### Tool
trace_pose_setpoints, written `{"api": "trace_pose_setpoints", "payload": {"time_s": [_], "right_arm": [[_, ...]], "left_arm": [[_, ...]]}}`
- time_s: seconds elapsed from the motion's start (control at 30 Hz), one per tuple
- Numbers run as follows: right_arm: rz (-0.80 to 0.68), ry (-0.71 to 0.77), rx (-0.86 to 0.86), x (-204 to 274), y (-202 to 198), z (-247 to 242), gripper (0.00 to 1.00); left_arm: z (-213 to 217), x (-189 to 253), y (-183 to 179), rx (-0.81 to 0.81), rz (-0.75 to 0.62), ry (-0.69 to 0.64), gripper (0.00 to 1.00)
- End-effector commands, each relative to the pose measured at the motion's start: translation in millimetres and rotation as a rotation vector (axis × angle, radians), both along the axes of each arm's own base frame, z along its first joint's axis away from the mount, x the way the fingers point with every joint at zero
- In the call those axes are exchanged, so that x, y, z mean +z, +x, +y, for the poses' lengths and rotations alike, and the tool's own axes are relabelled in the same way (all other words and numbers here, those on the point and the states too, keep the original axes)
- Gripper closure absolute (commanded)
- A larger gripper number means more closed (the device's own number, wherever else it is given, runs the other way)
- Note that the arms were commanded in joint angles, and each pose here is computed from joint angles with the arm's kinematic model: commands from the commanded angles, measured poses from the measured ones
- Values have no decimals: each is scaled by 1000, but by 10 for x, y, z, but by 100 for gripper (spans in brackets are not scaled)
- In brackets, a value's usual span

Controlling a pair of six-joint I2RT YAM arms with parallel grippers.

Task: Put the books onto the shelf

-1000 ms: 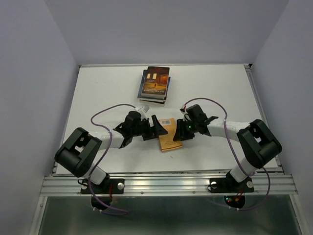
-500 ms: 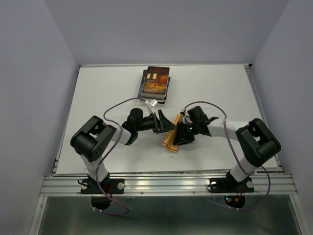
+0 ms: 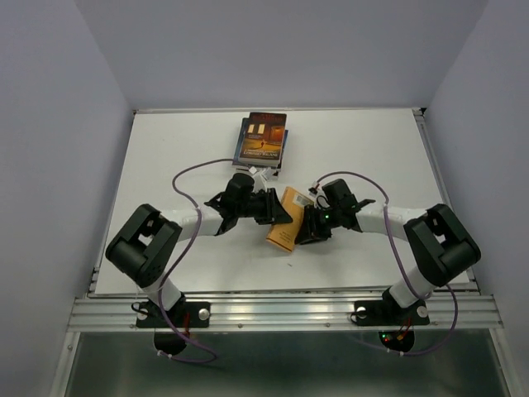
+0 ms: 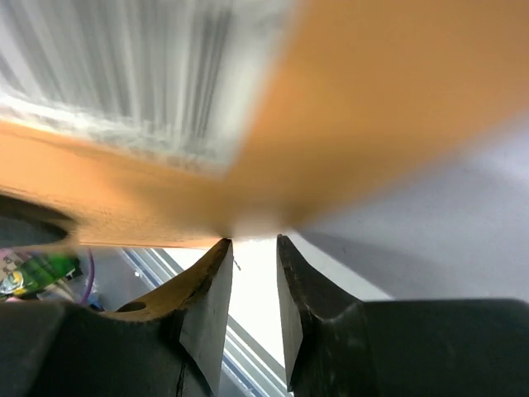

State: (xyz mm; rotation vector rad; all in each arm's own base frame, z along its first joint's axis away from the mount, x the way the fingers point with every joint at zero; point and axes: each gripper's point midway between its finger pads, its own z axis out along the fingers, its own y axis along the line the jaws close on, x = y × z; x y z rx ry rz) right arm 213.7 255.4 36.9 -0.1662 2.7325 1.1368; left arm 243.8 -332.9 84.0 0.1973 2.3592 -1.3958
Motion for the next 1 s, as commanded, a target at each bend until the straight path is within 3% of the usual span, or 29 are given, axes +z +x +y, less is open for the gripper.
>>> {"api": "trace_pose_setpoints", "payload": {"time_s": [0.0, 0.1, 0.2, 0.33, 0.5, 0.6, 0.73, 0.8, 0.83, 0.87, 0.9, 0.97], "right_arm": [[-126, -1, -39, 146, 203, -40, 64], [-161, -62, -82, 178, 261, -177, 63], [-200, -157, -165, 220, 364, -383, 57], [-245, -323, -346, 274, 534, -825, 43], [-301, -445, -515, 449, 659, -1197, 39], [-310, -465, -551, 466, 666, -1293, 38], [-286, -453, -559, 427, 621, -1304, 35], [-272, -445, -566, 415, 613, -1312, 34], [-270, -443, -567, 411, 607, -1310, 31], [-265, -443, -566, 394, 593, -1309, 30], [-262, -442, -565, 391, 585, -1309, 29], [-258, -437, -567, 391, 579, -1301, 25]], "left_arm": [[89, 512, 210, 46, -202, 115, 78], [220, 705, 412, 142, -288, 192, 100], [349, 858, 605, 222, -402, 289, 100], [505, 930, 831, 332, -539, 512, 100], [876, 639, 935, 463, -577, 1025, 100], [1008, 493, 875, 511, -583, 1260, 100], [830, 329, 703, 408, -606, 1347, 100], [706, 248, 577, 358, -614, 1360, 94], [648, 211, 533, 327, -606, 1350, 85], [576, 195, 495, 307, -598, 1325, 62], [506, 180, 465, 295, -591, 1298, 54], [304, 153, 327, 222, -567, 1211, 51]]}}
